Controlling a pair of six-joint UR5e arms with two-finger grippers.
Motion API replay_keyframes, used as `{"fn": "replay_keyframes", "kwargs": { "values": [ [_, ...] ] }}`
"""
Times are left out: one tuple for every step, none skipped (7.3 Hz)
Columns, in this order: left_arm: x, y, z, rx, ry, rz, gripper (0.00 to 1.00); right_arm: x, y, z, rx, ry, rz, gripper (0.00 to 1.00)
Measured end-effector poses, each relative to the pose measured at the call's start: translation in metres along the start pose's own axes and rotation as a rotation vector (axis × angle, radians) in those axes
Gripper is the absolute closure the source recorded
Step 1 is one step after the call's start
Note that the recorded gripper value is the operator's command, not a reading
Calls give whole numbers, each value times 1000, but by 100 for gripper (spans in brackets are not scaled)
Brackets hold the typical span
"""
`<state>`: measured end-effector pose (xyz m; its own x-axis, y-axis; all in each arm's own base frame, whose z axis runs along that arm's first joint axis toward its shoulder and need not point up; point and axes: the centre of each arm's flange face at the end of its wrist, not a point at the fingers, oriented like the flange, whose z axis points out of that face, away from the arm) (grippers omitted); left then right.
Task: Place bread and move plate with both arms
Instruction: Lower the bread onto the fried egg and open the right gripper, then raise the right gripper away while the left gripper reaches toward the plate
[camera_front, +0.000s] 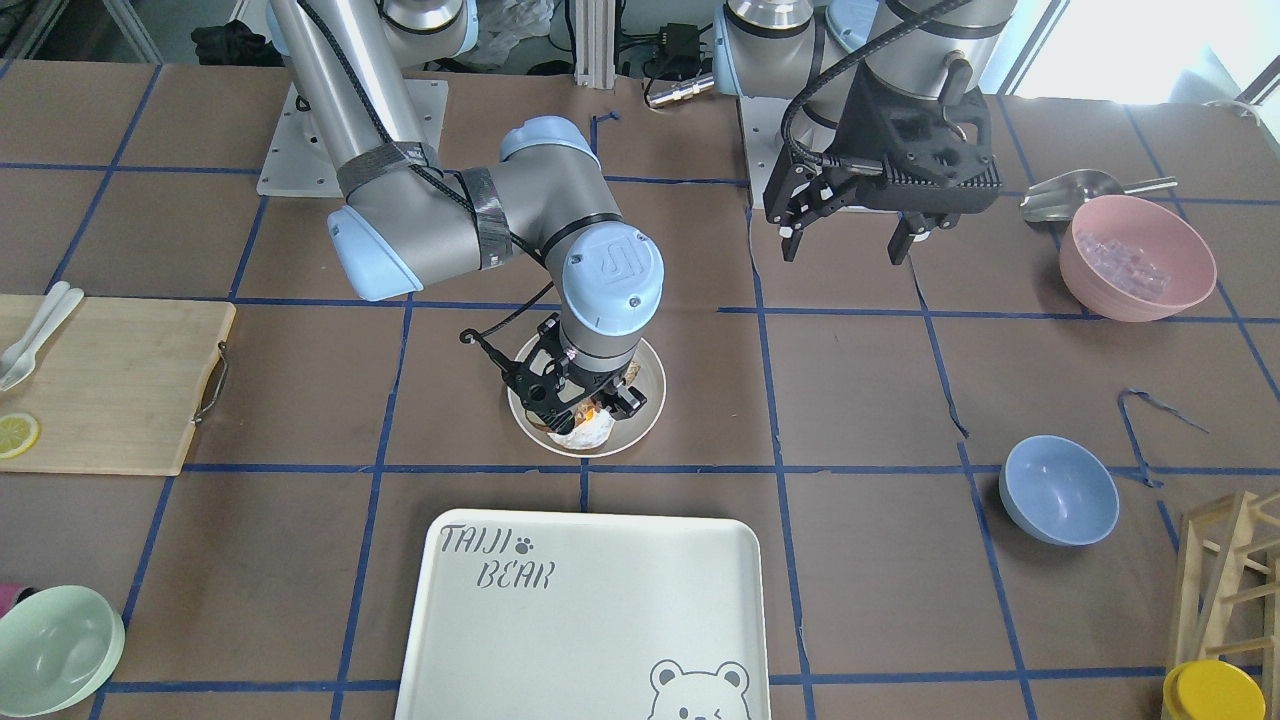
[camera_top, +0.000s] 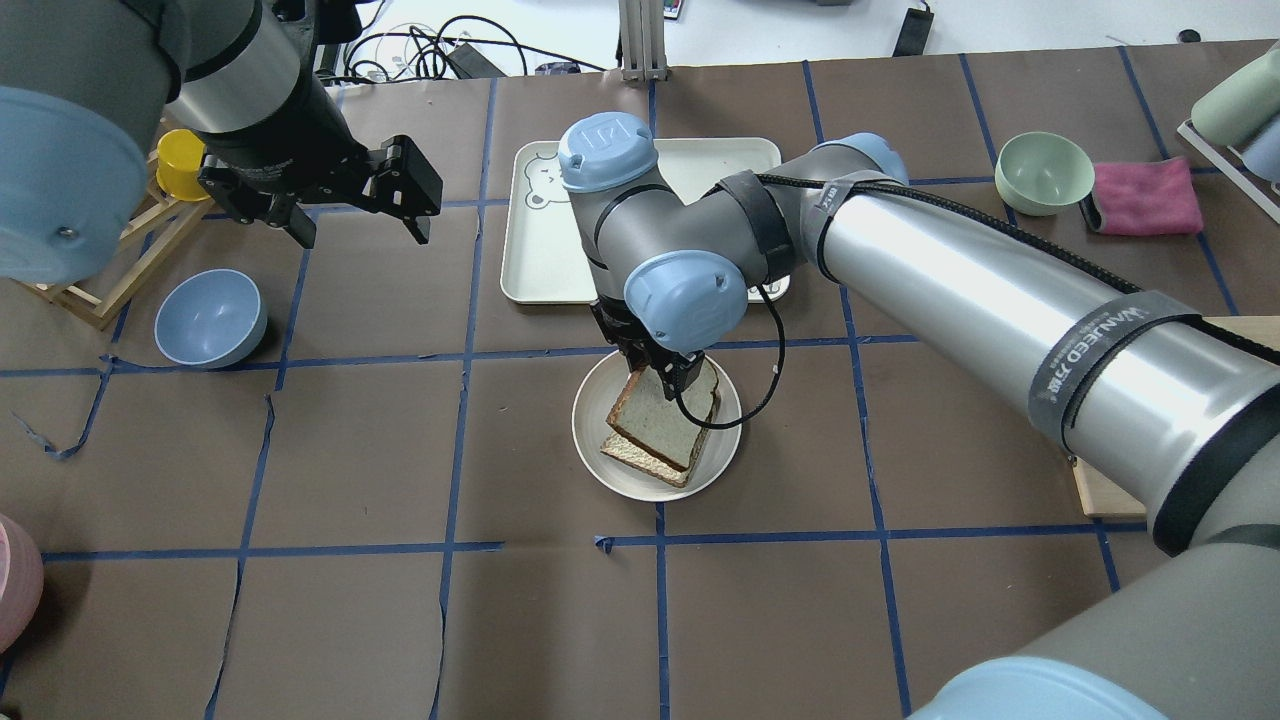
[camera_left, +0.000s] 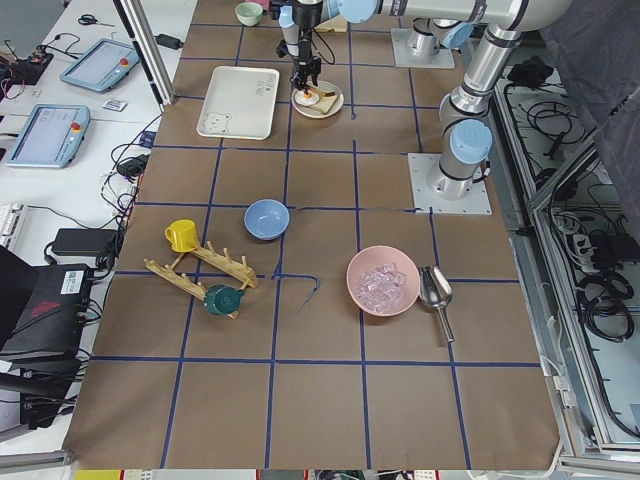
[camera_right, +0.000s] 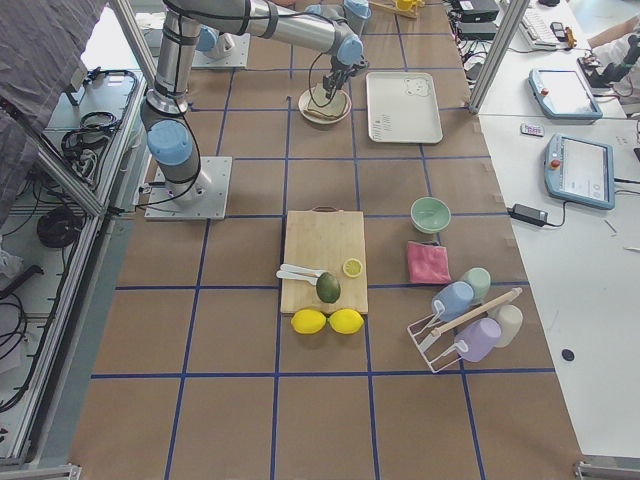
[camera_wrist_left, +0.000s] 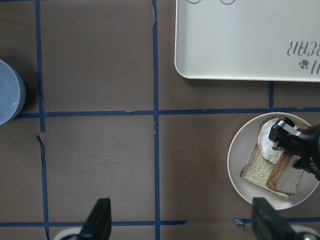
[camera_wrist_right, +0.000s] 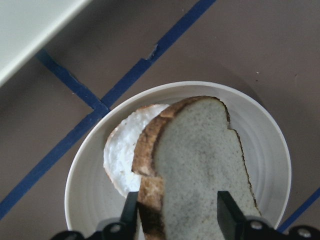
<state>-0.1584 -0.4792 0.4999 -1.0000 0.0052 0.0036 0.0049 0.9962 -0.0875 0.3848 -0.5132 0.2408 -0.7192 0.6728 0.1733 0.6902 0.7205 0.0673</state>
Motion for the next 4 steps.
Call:
{"fn": "replay_keyframes", "kwargs": {
  "values": [
    [0, 1, 9, -10, 0, -4, 0, 2, -1, -17, 8, -35, -10, 23],
    [0, 1, 20, -20, 1, -11, 0, 6, -3, -39, 20, -72, -34, 19],
    [0, 0, 34, -36, 1, -16, 0, 13, -13, -63, 37, -106, -85, 15],
    [1, -1, 50, -59, 5, -26, 0, 25, -38, -89, 54, -131, -150, 3]
  ]
}}
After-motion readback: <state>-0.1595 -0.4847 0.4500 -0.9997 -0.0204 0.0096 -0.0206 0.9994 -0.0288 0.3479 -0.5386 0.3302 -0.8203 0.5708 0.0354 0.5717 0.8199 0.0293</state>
